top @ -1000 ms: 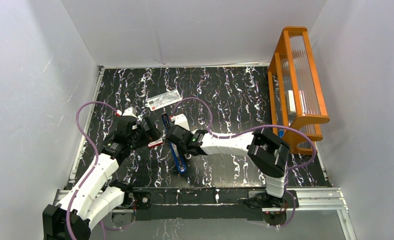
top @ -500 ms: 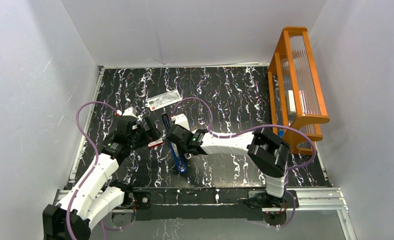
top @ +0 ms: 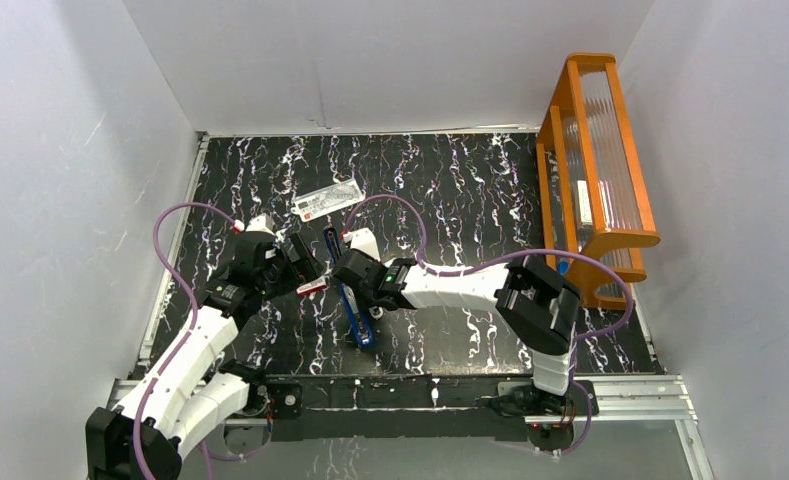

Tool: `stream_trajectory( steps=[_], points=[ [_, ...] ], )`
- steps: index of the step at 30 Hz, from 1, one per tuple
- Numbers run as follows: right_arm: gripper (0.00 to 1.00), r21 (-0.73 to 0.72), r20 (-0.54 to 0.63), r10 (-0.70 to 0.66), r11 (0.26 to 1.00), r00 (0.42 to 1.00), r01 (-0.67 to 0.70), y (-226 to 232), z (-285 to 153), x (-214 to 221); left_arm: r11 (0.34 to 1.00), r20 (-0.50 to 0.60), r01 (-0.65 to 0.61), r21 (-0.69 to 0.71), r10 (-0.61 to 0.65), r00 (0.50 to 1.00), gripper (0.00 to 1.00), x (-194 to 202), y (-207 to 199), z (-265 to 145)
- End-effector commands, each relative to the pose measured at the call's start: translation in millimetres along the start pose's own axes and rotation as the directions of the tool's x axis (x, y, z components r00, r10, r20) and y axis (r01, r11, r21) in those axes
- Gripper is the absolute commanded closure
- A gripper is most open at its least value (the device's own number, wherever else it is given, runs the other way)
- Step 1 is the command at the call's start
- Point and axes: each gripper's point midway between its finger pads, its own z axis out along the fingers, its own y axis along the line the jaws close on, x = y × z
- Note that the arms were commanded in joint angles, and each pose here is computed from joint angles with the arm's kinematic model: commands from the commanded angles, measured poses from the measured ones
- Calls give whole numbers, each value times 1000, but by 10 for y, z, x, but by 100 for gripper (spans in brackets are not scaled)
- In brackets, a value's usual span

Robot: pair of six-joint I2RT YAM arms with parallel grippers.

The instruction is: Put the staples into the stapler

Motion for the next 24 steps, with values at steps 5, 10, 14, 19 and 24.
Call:
stream_trajectory(
  steps=[5, 10, 14, 19, 24],
  points=[
    [66, 6, -18, 14, 1000, 1000, -14, -31, -3, 59, 1000, 0, -3, 4, 3, 1000, 6, 4, -6, -5],
    [67, 11, -25, 18, 1000, 1000, -18, -45, -11, 75, 1000, 1, -1, 4, 1, 1000, 6, 2, -8, -6],
    [68, 15, -25, 22, 1000, 999, -22, -57, -39, 68, 1000, 0, -2, 4, 2, 1000, 6, 5, -6, -5],
    [68, 14, -18, 27, 1000, 999, -27, -66, -68, 46, 1000, 0, 0, 3, 0, 1000, 6, 7, -5, -5],
    [68, -5, 8, 30, 1000, 1000, -30, -26, -108, -36, 1000, 0, -1, 4, 1, 1000, 6, 6, -5, -6]
  ],
)
